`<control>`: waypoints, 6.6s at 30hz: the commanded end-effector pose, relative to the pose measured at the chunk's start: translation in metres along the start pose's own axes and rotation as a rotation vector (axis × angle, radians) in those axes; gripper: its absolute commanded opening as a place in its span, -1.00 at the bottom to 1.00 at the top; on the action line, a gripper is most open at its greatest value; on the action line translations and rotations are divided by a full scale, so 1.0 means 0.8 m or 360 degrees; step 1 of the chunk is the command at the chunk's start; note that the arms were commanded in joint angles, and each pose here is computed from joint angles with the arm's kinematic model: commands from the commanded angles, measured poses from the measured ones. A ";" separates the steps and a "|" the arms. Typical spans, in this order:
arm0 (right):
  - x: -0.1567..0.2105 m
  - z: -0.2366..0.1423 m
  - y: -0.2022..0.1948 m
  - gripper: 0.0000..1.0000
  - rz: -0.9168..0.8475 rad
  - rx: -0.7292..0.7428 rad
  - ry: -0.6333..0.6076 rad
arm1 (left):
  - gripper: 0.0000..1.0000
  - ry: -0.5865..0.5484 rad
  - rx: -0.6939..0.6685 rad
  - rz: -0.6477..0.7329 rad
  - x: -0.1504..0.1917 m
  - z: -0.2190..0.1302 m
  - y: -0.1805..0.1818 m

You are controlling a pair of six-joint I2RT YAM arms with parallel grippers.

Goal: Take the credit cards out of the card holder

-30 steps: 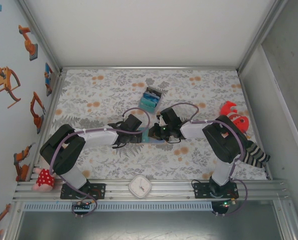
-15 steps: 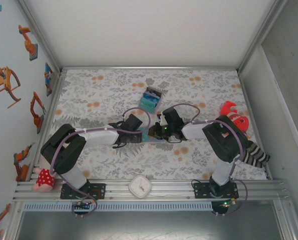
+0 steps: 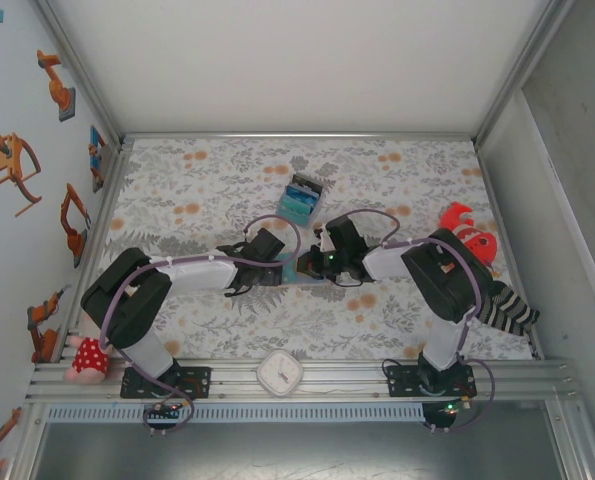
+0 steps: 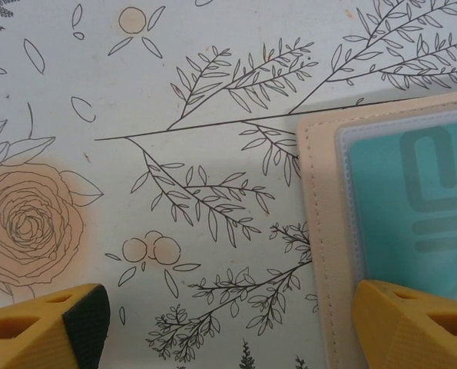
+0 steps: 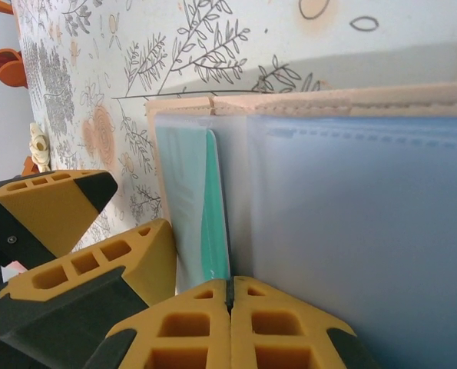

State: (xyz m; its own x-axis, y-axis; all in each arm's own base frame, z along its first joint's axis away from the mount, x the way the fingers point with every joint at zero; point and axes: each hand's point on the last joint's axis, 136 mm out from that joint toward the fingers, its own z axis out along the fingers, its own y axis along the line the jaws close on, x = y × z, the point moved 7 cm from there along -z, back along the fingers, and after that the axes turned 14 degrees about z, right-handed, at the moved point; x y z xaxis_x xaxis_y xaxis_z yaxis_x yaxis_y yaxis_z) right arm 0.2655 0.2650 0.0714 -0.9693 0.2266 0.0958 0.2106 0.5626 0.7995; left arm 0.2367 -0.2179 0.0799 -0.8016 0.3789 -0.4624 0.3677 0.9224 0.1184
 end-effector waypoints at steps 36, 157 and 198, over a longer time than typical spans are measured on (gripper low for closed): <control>-0.007 -0.048 -0.003 -1.00 -0.0080 0.0155 -0.0155 | 0.76 -0.0083 0.0149 0.0080 -0.035 -0.021 -0.022; -0.177 -0.030 0.116 -0.74 -0.1765 0.1039 0.0129 | 0.97 -0.0770 -0.0107 -0.0350 -0.030 -0.141 0.093; 0.038 0.013 0.103 -0.05 -0.1101 0.1053 -0.0374 | 0.94 -0.0999 -0.0469 -0.1018 0.058 -0.155 0.166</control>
State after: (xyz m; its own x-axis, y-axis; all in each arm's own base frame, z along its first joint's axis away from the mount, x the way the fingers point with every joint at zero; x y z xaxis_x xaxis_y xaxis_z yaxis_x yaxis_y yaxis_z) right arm 0.2526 0.3114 0.1313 -0.8649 -0.2462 -0.4374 -0.3271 0.9375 0.1191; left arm 0.1942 -0.0781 0.1893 -0.3873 -0.2153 -0.8965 -0.2021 0.9685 -0.1453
